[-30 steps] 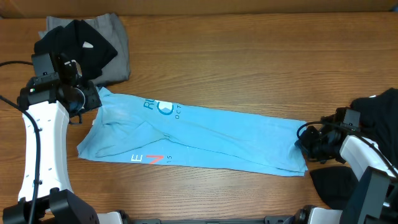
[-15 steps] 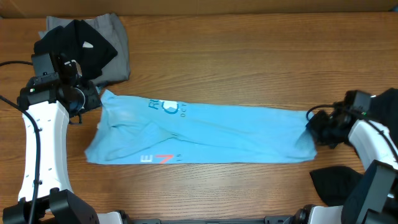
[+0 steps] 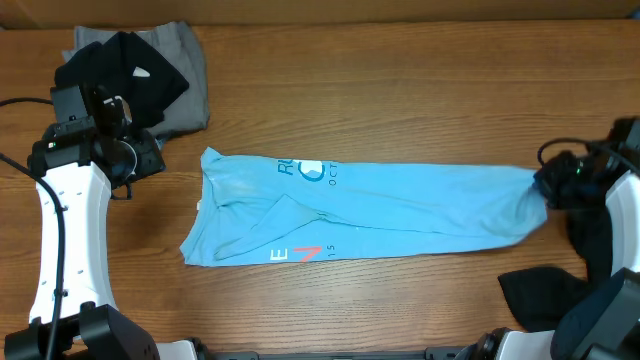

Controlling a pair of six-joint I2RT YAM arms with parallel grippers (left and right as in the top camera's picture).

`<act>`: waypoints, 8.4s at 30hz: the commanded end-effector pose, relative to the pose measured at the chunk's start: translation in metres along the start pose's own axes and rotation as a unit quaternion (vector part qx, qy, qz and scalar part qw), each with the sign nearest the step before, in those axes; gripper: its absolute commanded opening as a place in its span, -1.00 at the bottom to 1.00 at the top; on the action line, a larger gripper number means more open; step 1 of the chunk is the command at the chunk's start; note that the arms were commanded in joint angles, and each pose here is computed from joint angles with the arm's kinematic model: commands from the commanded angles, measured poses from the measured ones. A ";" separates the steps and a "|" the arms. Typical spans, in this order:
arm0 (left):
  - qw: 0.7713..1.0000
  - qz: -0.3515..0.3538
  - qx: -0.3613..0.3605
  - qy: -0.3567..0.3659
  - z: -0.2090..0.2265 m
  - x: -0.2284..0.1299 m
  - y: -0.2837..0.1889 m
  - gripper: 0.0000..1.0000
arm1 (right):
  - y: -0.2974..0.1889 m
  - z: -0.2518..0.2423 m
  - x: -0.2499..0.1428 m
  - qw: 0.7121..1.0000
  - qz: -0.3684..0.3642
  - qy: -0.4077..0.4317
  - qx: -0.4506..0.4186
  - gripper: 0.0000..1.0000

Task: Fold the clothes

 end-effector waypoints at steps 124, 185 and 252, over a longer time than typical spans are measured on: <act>1.000 0.019 0.009 -0.005 0.003 -0.012 0.000 0.29 | 0.118 0.094 -0.301 0.935 0.284 -0.213 -0.024 -0.92; 0.944 0.227 -0.191 0.147 -0.082 -0.144 0.152 0.50 | 0.057 0.131 -0.275 0.898 0.252 -0.347 0.095 -0.84; 0.934 0.192 -0.114 0.280 -0.251 -0.086 -0.010 -0.87 | 0.021 0.135 -0.190 0.935 0.168 -0.279 0.142 -0.79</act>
Point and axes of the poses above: each gripper's point midway between its finger pads, its own y axis out along the fingers, its own z axis along the line the jaws close on, x = y × z, the point moved 4 cm from there along -y, back along the fingers, and after that the axes turned 13 degrees about y, right-handed, at the moved point
